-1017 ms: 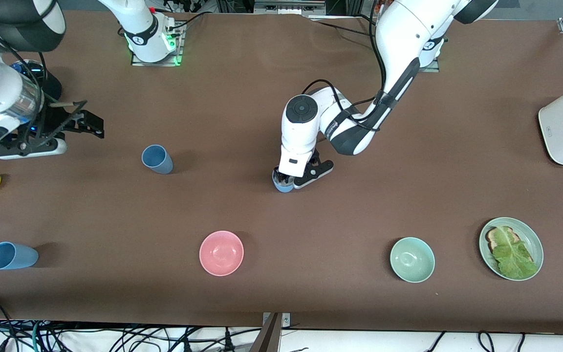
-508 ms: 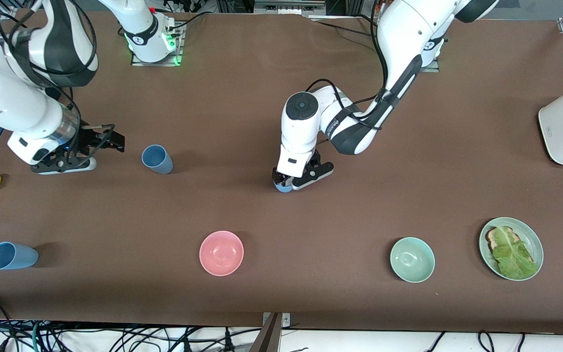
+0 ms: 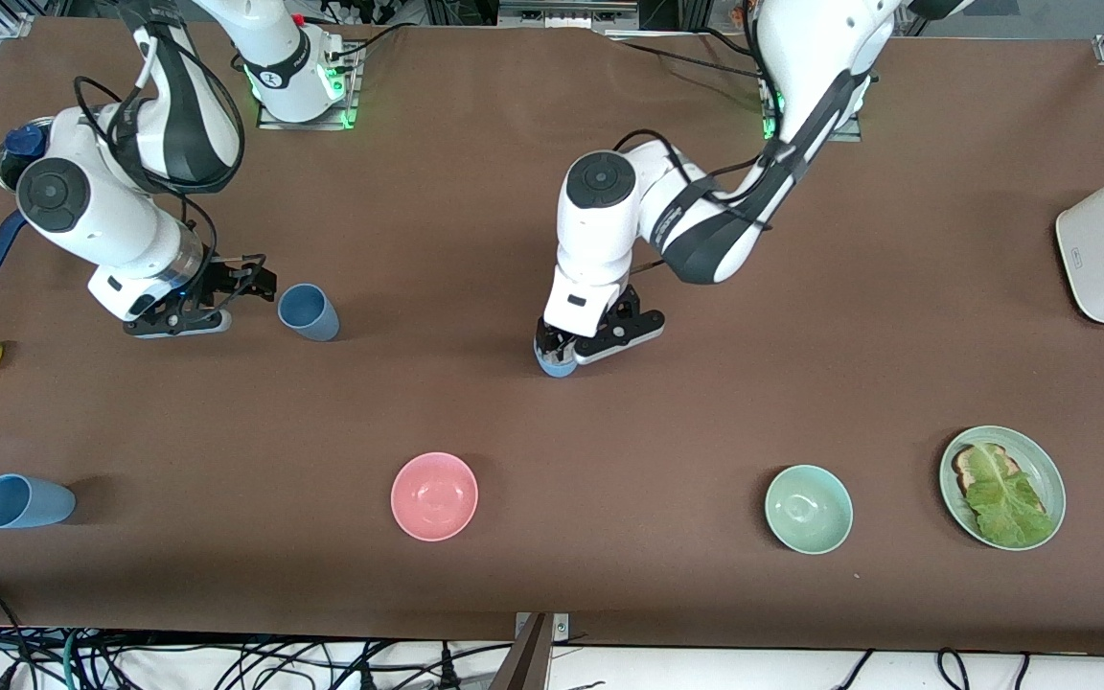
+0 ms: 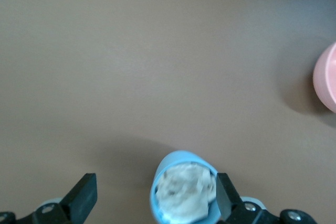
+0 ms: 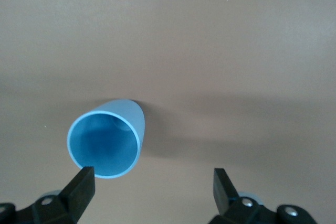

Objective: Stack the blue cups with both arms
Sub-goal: 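Open the left gripper and withdraw while the right gripper grasps the empty cup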

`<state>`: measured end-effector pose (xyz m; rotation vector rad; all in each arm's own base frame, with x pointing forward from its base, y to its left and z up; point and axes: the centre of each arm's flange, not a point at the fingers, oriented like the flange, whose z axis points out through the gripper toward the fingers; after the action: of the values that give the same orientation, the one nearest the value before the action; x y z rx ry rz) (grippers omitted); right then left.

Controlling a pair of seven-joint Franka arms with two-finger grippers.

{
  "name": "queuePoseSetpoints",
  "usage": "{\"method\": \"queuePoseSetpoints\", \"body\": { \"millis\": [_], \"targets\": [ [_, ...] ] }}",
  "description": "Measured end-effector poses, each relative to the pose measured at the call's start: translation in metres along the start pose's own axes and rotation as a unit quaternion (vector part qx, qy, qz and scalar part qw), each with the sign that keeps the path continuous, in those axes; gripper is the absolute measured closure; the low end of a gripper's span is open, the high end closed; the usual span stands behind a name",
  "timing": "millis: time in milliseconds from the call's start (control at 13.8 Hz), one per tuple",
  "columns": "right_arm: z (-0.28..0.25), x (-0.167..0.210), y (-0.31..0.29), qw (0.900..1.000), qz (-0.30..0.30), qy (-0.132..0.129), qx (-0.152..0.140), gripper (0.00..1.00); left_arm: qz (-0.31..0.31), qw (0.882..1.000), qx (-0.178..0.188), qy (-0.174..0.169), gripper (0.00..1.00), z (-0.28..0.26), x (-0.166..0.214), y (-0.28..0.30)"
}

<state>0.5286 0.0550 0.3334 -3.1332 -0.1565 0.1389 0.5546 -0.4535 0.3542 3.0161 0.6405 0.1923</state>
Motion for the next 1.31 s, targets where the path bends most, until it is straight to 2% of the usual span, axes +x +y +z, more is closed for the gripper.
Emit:
{"method": "queuePoseSetpoints", "body": {
  "millis": [145, 363, 726, 944, 1162, 1307],
  "targets": [
    [0.007, -0.008, 0.0, 1.0, 0.0, -0.001, 0.0, 0.0, 0.009, 1.0, 0.001, -0.011, 0.0, -0.053, 0.019, -0.015],
    [0.016, -0.014, 0.0, 1.0, 0.0, 0.004, 0.0, 0.0, 0.003, 1.0, 0.028, -0.001, 0.0, -0.131, 0.037, -0.036],
    [0.043, -0.009, 0.0, 1.0, 0.0, 0.015, 0.0, 0.04, -0.001, 0.999, -0.007, 0.044, 0.0, -0.228, 0.068, -0.067],
    [0.057, -0.004, -0.001, 1.0, -0.001, 0.022, 0.001, 0.04, 0.004, 0.999, -0.02, 0.048, 0.0, -0.256, 0.081, -0.087],
    [0.065, -0.001, -0.006, 1.0, -0.001, 0.028, 0.002, 0.07, 0.062, 0.997, 0.005, 0.042, 0.0, -0.262, 0.107, -0.118],
    [0.067, -0.001, -0.014, 1.0, 0.001, 0.028, 0.003, 0.22, 0.101, 0.994, 0.023, 0.037, 0.0, -0.271, 0.122, -0.143]
  ]
}}
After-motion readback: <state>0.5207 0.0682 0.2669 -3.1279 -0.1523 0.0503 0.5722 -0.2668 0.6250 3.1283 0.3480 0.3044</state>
